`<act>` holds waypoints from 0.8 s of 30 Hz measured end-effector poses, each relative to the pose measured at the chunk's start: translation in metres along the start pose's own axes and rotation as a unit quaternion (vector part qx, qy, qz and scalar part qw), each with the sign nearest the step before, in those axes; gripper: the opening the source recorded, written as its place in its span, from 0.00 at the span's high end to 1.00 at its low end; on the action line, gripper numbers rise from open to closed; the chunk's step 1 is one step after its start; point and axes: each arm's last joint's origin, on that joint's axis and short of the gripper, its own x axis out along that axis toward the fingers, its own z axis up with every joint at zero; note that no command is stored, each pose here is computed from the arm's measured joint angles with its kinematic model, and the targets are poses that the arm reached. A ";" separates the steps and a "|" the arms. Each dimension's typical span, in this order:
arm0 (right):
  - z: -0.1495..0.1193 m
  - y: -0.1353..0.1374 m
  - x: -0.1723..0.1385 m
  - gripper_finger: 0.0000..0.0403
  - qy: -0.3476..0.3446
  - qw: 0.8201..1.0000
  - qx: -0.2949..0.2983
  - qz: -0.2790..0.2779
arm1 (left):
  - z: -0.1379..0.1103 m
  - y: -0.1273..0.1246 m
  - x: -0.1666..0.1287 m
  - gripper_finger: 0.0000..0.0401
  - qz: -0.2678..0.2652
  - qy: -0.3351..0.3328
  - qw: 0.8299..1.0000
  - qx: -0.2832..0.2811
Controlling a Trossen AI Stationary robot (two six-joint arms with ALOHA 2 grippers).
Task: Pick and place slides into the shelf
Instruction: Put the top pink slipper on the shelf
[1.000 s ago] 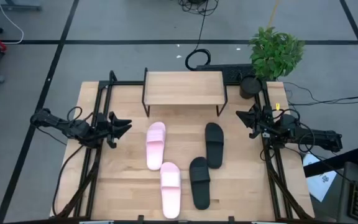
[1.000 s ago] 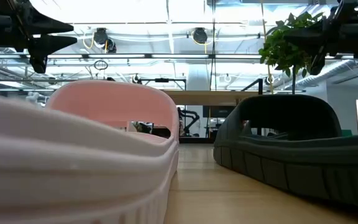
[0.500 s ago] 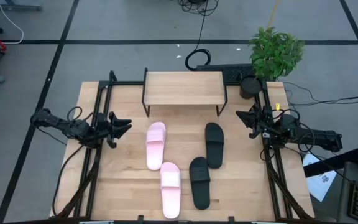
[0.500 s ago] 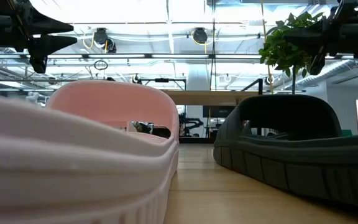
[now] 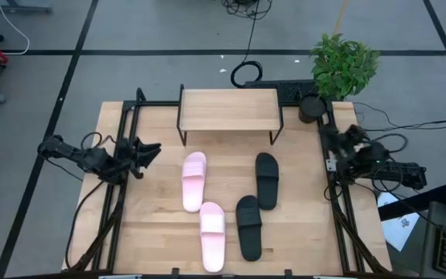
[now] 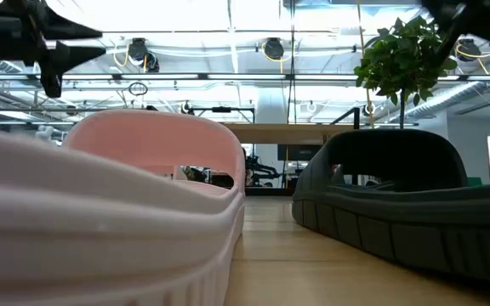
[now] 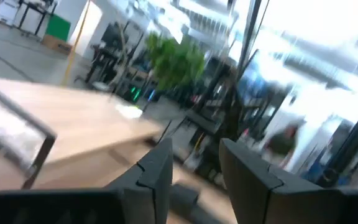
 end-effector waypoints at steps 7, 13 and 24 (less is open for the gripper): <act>0.013 0.012 0.009 1.00 -0.064 0.996 -0.011 0.064 | 0.026 -0.006 -0.003 0.68 -0.031 -0.109 0.989 -0.100; 0.027 0.037 0.055 1.00 -0.055 0.991 -0.054 0.112 | 0.061 -0.023 -0.007 0.68 -0.164 -0.144 0.971 -0.099; 0.054 0.092 0.146 1.00 -0.030 0.948 -0.108 0.298 | 0.101 -0.081 0.034 0.68 -0.044 0.206 0.978 0.009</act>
